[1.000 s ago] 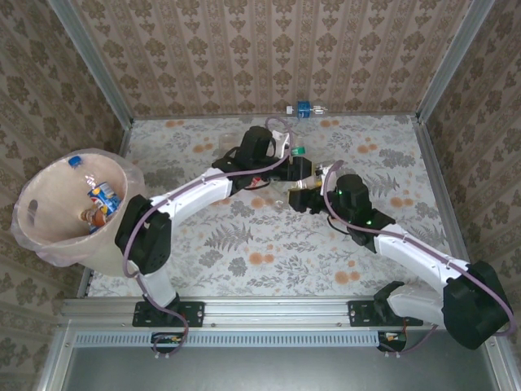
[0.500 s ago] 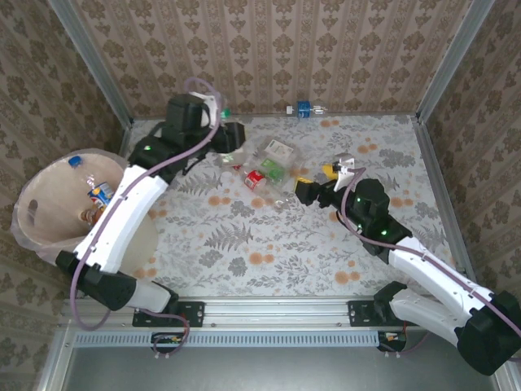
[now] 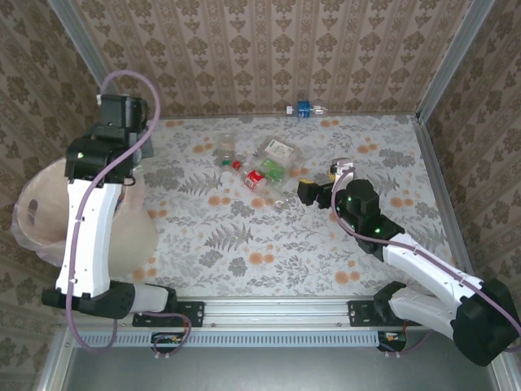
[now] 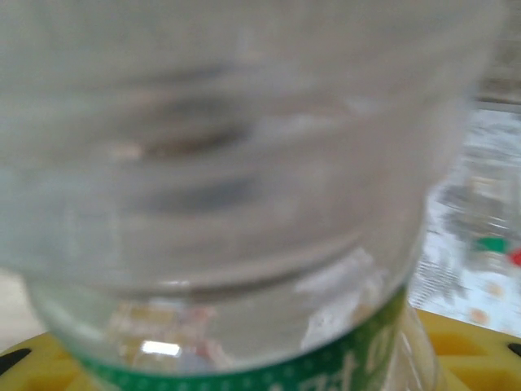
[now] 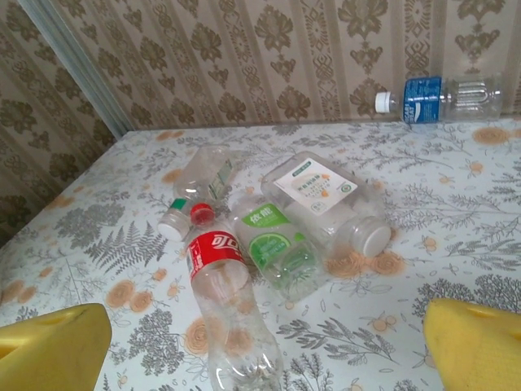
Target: Put the plastic bottles in the bin
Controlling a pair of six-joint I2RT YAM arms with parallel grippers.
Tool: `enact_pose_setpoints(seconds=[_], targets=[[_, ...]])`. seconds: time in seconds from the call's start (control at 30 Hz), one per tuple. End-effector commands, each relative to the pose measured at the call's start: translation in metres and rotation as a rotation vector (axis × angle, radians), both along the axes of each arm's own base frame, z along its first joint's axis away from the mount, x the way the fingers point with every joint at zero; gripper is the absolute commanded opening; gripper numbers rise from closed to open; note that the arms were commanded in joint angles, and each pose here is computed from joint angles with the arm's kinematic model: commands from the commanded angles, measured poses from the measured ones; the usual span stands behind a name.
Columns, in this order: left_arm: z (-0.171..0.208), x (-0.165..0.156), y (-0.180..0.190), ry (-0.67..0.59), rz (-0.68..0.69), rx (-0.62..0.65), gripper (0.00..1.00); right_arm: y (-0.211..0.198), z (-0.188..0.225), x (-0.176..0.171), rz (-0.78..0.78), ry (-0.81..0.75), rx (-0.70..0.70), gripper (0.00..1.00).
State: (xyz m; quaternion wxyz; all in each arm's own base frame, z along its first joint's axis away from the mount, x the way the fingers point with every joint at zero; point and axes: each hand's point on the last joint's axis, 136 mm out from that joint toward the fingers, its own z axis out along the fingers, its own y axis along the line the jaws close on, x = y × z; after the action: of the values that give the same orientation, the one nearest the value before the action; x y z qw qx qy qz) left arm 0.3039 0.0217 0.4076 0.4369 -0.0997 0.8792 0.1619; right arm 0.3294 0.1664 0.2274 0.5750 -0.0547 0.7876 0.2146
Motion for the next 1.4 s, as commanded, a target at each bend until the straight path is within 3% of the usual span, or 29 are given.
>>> enact_pose_setpoints(seconds=[0.0, 0.17, 0.37, 0.53, 0.63, 0.73, 1.37], targets=[[0.010, -0.035, 0.058, 0.016, 0.187, 0.131, 0.53, 0.001, 0.009, 0.008, -0.022, -0.007, 0.018, 1.00], [-0.004, -0.068, 0.111, 0.094, 0.356, 0.125, 0.54, 0.007, 0.016, 0.012, 0.004, -0.008, 0.004, 1.00], [-0.028, -0.107, 0.152, 0.117, 0.529, 0.058, 0.55, 0.010, 0.032, 0.015, 0.021, -0.044, -0.032, 1.00], [-0.062, -0.123, 0.180, 0.211, 0.626, -0.006, 0.56, 0.016, 0.043, 0.017, 0.054, -0.066, -0.059, 1.00], [-0.077, -0.131, 0.192, 0.278, 0.689, -0.015, 0.61, 0.017, 0.047, 0.017, 0.058, -0.071, -0.051, 1.00], [-0.078, -0.136, 0.200, 0.297, 0.751, -0.004, 0.80, 0.016, 0.047, 0.015, 0.056, -0.070, -0.036, 1.00], [-0.041, -0.090, 0.165, 0.060, 0.573, -0.117, 0.88, 0.012, 0.027, 0.019, 0.017, -0.012, -0.035, 1.00]])
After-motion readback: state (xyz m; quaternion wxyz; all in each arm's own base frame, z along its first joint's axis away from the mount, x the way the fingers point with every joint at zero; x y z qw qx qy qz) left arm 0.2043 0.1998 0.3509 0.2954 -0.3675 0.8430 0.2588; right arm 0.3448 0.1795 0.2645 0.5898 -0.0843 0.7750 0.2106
